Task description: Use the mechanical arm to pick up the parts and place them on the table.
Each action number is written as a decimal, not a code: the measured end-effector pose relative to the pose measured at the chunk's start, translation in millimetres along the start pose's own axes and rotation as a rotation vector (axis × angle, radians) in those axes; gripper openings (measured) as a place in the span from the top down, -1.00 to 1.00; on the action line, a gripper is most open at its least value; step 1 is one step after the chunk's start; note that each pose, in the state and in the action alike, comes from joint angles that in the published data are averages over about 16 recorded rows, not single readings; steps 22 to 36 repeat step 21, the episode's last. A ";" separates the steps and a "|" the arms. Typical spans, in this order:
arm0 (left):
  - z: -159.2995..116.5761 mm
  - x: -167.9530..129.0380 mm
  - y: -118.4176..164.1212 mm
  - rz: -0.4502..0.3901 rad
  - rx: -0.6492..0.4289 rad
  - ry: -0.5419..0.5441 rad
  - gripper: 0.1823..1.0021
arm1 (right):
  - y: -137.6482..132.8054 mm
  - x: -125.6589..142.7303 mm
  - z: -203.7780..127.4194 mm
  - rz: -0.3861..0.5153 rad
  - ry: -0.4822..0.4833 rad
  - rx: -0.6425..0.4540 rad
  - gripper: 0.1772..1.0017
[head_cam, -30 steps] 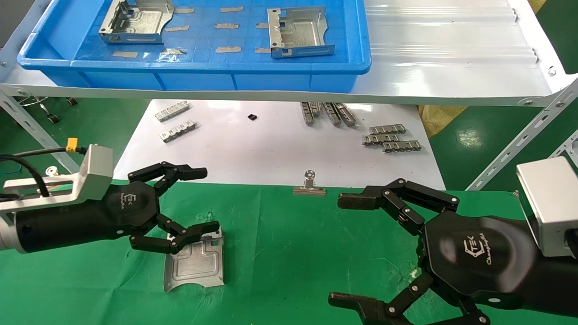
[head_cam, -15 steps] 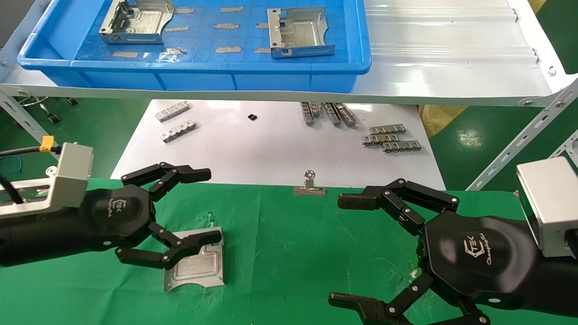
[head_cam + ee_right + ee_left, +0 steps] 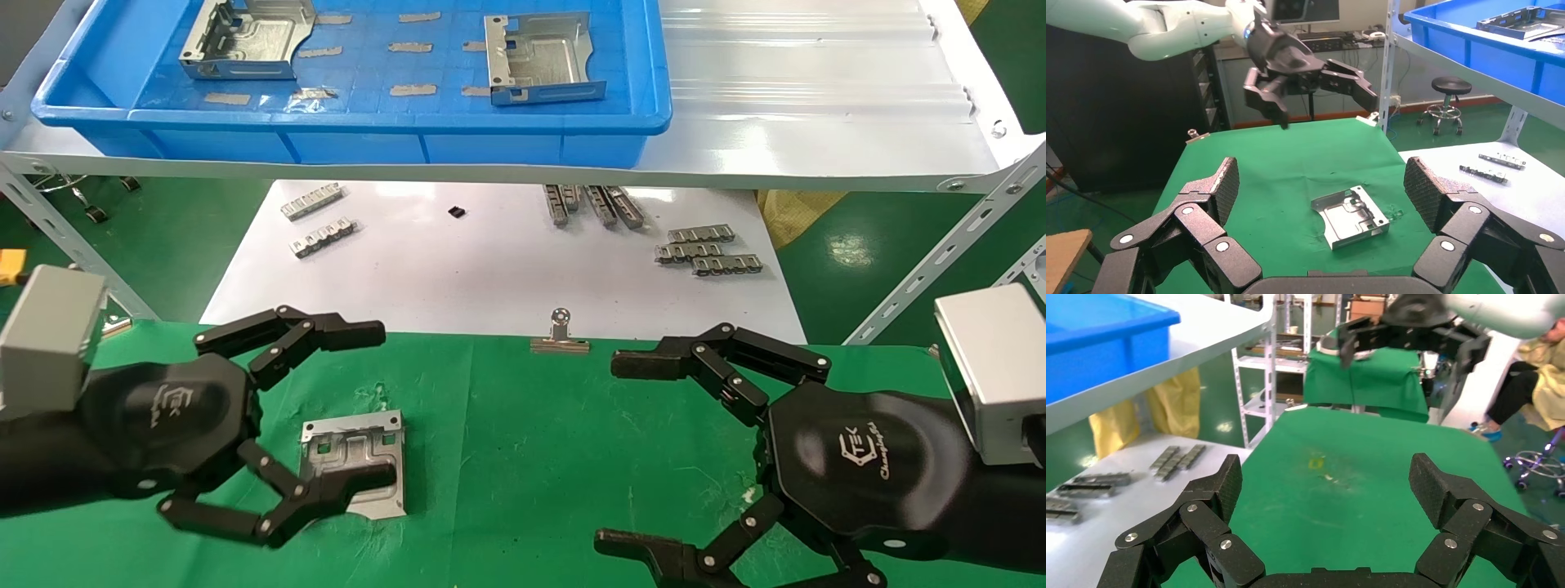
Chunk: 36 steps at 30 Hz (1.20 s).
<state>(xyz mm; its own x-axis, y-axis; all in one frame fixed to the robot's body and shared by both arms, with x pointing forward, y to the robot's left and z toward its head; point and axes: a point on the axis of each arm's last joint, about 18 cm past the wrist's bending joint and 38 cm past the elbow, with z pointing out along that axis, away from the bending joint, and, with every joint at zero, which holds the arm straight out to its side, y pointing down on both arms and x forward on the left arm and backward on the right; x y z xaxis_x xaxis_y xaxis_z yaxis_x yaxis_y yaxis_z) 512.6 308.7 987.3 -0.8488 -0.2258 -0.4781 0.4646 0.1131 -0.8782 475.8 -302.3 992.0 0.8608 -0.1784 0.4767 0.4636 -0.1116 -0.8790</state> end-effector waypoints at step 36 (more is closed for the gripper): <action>-0.9 37.5 -26.7 0.008 0.000 0.060 -1.00 | 0.1 0.1 -0.1 0.000 0.000 0.000 -1.00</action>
